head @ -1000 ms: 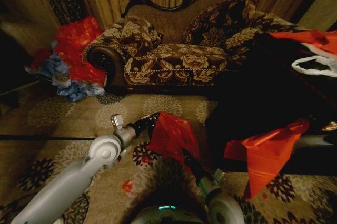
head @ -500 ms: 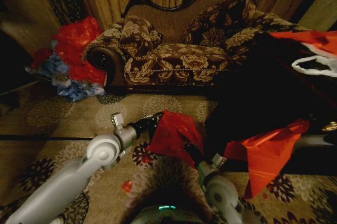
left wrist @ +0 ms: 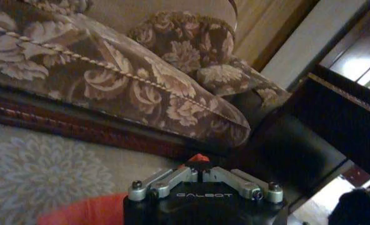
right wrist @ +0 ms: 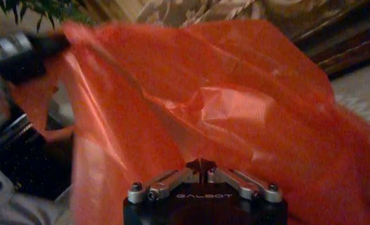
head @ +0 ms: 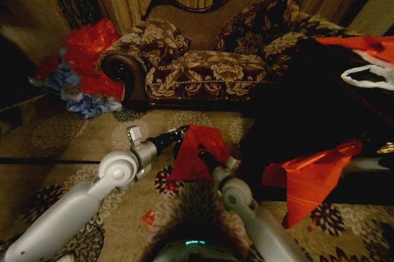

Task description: Place a garbage bag over the trash bin.

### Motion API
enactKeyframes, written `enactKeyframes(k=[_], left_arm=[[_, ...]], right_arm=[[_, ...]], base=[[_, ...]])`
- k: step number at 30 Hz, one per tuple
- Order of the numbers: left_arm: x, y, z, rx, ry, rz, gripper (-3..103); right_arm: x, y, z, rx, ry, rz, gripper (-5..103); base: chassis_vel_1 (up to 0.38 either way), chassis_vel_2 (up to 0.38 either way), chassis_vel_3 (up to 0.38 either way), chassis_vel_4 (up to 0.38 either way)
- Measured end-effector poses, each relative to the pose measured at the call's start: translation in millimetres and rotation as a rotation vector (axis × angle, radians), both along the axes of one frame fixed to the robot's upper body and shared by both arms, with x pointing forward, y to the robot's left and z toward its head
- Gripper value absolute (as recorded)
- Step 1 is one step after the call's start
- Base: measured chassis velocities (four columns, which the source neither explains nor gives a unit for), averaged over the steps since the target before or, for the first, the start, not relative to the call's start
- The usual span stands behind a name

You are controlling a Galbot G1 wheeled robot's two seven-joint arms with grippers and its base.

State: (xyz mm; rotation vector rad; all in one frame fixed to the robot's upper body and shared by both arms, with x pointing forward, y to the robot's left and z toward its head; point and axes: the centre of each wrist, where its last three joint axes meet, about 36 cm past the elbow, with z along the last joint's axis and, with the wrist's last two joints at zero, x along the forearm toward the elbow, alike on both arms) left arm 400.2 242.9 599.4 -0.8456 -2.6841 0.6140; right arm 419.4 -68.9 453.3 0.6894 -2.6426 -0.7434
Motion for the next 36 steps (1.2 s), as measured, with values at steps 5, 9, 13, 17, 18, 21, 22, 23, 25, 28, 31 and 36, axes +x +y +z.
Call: enactKeyframes(k=[5, 9, 13, 17, 18, 21, 22, 23, 25, 28, 31, 36], left_arm=[[10.7, -0.1, 2.4, -0.027, -0.008, 0.007, 0], [14.4, 0.6, -0.1, -0.038, -0.003, 0.017, 0], [14.1, -1.1, -2.9, -0.052, 0.004, 0.023, 0], [9.2, -7.6, -2.7, -0.078, 0.016, 0.006, 0], [7.7, -9.4, -2.9, -0.085, 0.022, 0.000, 0], [2.9, -13.8, -4.6, -0.105, 0.043, -0.015, 0], [1.0, -15.0, -5.5, -0.110, 0.050, -0.020, 0], [-0.9, -16.1, -6.6, -0.114, 0.055, -0.024, 0], [-2.5, -17.0, -7.5, -0.118, 0.059, -0.028, 0], [-7.9, -20.9, -10.9, -0.142, 0.078, -0.042, 0], [-9.1, -23.3, -13.2, -0.166, 0.093, -0.048, 0], [-6.8, -25.2, -16.4, -0.197, 0.103, -0.039, 0]], right_arm=[[32.6, 21.0, 0.5, -0.030, -0.002, 0.009, 0], [56.5, 26.7, -4.9, -0.072, -0.006, -0.001, 0], [68.2, 25.9, -6.6, -0.094, -0.010, -0.022, 0], [70.4, 18.1, -8.5, -0.105, -0.017, -0.038, 0], [70.7, 17.9, -9.0, -0.106, -0.020, -0.039, 0], [72.9, 22.3, -10.6, -0.110, -0.033, -0.034, 0], [74.6, 24.6, -12.0, -0.112, -0.035, -0.032, 0], [76.6, 27.1, -14.8, -0.116, -0.034, -0.032, 0], [78.5, 29.3, -17.8, -0.119, -0.032, -0.035, 0], [85.4, 36.4, -32.0, -0.136, -0.017, -0.054, 0], [87.4, 38.5, -38.9, -0.163, -0.005, -0.063, 0], [87.6, 36.9, -47.2, -0.215, 0.039, -0.074, 0]], base=[[0.000, 0.000, 0.000, 0.000], [0.000, 0.000, 0.000, 0.000], [0.000, 0.000, 0.000, 0.000], [0.000, 0.000, 0.000, 0.000], [0.000, 0.000, 0.000, 0.000], [0.000, 0.000, 0.000, 0.000], [0.000, 0.000, 0.000, 0.000], [0.000, 0.000, 0.000, 0.000], [0.000, 0.000, 0.000, 0.000], [0.000, 0.000, 0.000, 0.000], [0.000, 0.000, 0.000, 0.000], [0.000, 0.000, 0.000, 0.000]])
